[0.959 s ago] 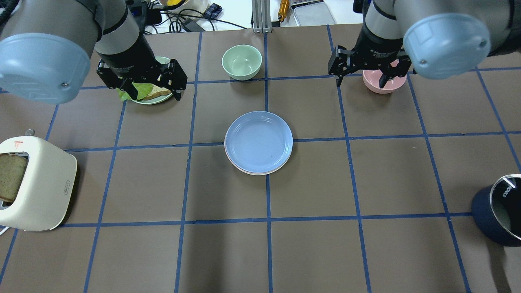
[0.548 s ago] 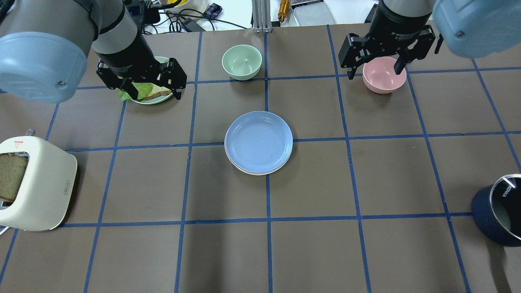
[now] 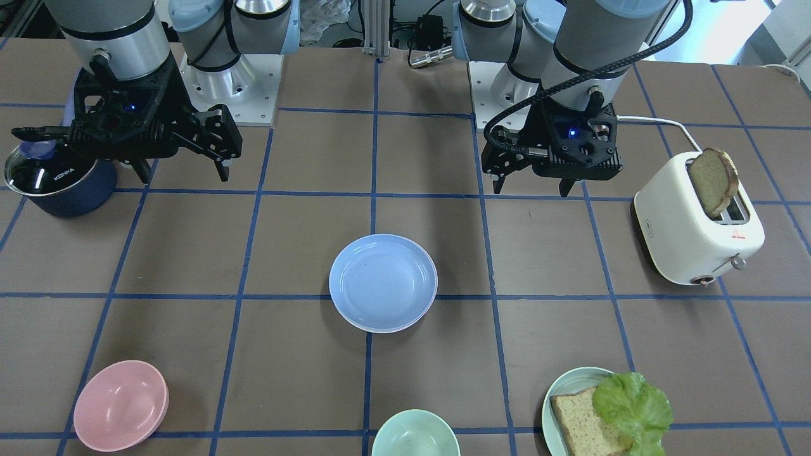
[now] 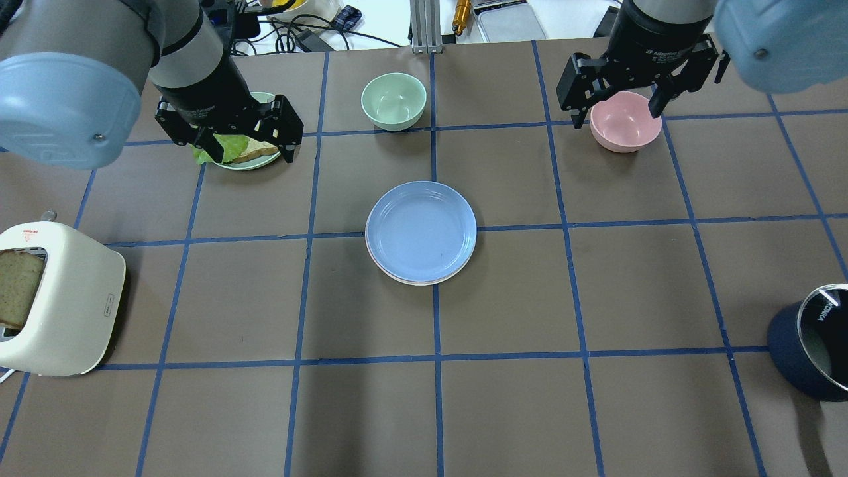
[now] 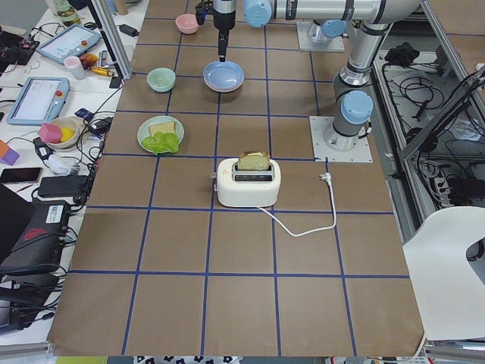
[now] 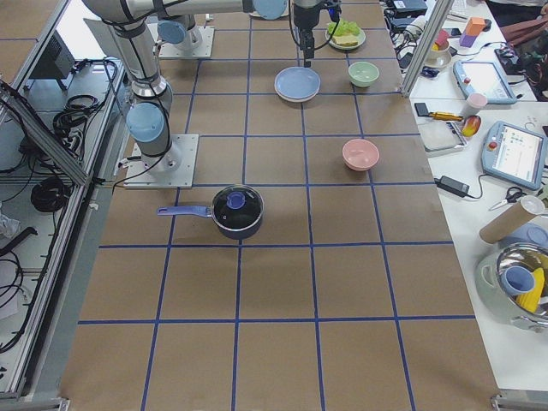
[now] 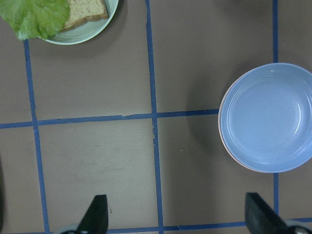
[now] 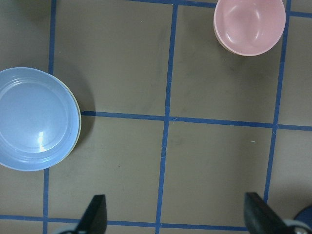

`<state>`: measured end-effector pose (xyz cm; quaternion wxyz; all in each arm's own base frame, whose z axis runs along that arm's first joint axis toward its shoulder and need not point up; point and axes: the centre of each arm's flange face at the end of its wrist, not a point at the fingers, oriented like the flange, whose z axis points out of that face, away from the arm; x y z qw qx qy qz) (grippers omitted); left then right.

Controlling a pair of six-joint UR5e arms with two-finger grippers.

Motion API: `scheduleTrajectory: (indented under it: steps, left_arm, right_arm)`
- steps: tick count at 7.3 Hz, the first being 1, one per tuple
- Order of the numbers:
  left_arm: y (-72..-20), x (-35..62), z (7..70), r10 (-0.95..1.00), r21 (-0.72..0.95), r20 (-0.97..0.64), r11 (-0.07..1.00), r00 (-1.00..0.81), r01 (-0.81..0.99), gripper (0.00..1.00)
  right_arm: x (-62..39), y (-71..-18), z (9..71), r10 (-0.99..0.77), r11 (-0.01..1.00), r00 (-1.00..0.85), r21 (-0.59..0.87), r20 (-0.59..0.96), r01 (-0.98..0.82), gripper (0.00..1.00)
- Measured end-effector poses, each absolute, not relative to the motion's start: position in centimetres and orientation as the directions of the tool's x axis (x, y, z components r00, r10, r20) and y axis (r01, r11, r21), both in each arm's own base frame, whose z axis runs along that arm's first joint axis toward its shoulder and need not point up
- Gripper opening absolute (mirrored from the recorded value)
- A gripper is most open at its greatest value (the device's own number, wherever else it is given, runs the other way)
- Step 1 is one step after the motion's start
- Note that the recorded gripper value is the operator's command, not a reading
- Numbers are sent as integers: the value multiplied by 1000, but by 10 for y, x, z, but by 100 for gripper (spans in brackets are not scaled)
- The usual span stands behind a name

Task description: Stack three plates with pink and blue

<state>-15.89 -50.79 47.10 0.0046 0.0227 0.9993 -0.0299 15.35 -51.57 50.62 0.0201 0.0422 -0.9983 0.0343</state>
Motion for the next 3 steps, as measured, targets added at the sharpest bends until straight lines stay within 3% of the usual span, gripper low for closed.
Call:
scheduleTrajectory:
  steps: [3]
  left_arm:
    - [-505,-159,472,16,-57,-13,998,-1000,16,100]
  right_arm:
    - [154,-514,508,-70,994,-997,-77,32,-73,100]
